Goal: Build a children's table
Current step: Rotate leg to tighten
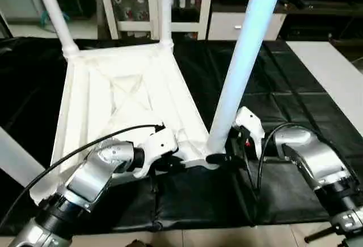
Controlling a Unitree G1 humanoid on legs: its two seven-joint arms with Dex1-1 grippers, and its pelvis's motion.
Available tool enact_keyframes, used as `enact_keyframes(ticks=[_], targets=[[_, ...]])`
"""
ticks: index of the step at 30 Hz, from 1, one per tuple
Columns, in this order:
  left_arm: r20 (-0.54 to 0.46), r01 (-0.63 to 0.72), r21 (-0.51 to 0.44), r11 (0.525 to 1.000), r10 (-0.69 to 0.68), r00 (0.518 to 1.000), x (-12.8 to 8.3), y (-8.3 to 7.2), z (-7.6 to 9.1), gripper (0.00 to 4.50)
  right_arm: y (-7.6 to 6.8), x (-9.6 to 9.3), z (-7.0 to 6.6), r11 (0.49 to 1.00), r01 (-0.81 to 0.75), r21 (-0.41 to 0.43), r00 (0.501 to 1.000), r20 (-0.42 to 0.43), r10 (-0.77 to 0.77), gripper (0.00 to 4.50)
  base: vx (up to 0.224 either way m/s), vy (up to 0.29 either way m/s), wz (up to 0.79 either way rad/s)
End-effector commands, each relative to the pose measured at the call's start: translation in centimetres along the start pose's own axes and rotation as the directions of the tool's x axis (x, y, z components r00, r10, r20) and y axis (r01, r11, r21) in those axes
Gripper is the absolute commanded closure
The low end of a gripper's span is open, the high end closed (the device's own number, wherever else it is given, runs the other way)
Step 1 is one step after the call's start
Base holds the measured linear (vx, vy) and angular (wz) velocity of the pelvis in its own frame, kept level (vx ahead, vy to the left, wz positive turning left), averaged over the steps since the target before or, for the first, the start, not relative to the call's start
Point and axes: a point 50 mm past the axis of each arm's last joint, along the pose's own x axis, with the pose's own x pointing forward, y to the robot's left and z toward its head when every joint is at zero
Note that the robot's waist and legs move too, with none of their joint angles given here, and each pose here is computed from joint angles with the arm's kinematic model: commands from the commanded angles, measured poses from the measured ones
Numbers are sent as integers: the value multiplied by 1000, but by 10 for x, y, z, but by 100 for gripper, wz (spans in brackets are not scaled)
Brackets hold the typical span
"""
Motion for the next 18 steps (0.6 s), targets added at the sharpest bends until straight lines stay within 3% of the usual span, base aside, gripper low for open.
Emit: enact_keyframes(ticks=[1,2,18], targets=[[30,56,48,997,-57,998,4,-6,12,450,-2,4,9,999,4,-40,1000,4,-4,19,0,0,0],[29,54,47,997,-55,998,3,-6,12,450,-2,3,9,999,-2,-38,1000,8,2,46,0,0,0],[32,66,42,997,-68,997,6,-7,12,450,2,4,6,998,-62,-25,997,40,63,162,0,0,0]])
